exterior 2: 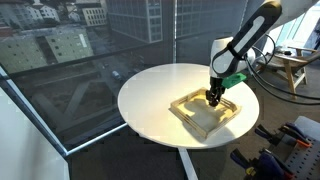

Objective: Put the plum plush toy on the tray

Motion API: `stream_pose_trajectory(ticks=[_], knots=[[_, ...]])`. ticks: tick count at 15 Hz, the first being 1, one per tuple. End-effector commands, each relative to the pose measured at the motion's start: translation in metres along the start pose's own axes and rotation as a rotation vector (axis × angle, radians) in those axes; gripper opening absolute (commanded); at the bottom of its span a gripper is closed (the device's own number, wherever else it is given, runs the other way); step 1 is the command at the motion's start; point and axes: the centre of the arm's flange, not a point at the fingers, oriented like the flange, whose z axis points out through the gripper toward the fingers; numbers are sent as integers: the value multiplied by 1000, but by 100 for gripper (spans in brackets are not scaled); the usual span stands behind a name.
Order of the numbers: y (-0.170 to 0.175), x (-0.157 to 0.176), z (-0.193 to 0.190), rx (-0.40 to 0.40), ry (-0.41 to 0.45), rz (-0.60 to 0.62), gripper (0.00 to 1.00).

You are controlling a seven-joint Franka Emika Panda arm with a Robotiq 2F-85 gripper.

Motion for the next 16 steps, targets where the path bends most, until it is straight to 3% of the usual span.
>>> stream_pose_trajectory(ticks=[1,3,16], knots=[[3,6,0,-1,10,27,92],[3,6,0,-1,10,30,100],[9,2,-12,7,8,44,100]])
